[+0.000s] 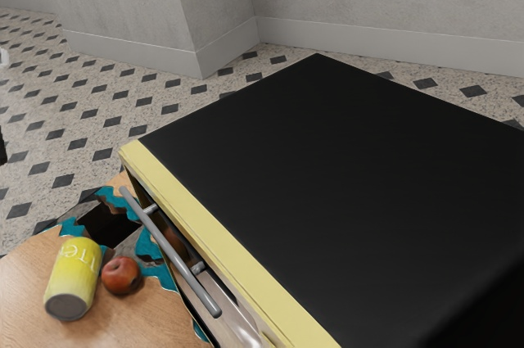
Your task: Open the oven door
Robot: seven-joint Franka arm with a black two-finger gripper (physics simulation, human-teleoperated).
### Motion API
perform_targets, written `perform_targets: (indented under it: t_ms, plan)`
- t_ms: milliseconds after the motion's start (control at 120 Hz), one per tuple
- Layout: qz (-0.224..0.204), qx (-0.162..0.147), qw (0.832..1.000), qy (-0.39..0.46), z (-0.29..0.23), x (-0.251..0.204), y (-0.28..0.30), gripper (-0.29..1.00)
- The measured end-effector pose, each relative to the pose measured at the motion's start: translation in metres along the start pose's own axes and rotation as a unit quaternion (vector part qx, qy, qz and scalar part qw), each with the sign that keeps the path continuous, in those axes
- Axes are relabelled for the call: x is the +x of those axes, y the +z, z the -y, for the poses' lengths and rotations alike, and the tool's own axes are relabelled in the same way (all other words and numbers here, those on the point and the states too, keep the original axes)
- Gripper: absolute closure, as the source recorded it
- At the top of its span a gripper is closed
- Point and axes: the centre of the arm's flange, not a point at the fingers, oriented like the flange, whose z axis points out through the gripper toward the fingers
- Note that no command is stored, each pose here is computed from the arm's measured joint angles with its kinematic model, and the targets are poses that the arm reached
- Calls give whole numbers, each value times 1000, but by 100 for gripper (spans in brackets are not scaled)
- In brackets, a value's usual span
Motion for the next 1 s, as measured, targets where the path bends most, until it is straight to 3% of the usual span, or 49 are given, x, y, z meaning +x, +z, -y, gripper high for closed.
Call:
perform_targets:
  t_ms: [117, 217, 325, 400, 467, 733, 1000]
  plan:
    - [-72, -74, 986, -130, -11, 4, -14, 0]
    - [-116, -149, 957, -218, 5, -32, -39, 0]
    - [-185, -225, 940, -178, 7, -144, 35, 0]
    - [-210, -278, 921, -172, -24, -182, 55, 0]
    - [-205, -313, 911, -174, -52, -195, 59, 0]
    - [-125, -398, 878, -234, -104, -200, 100, 0]
    - [-114, -416, 854, -291, -128, -195, 118, 0]
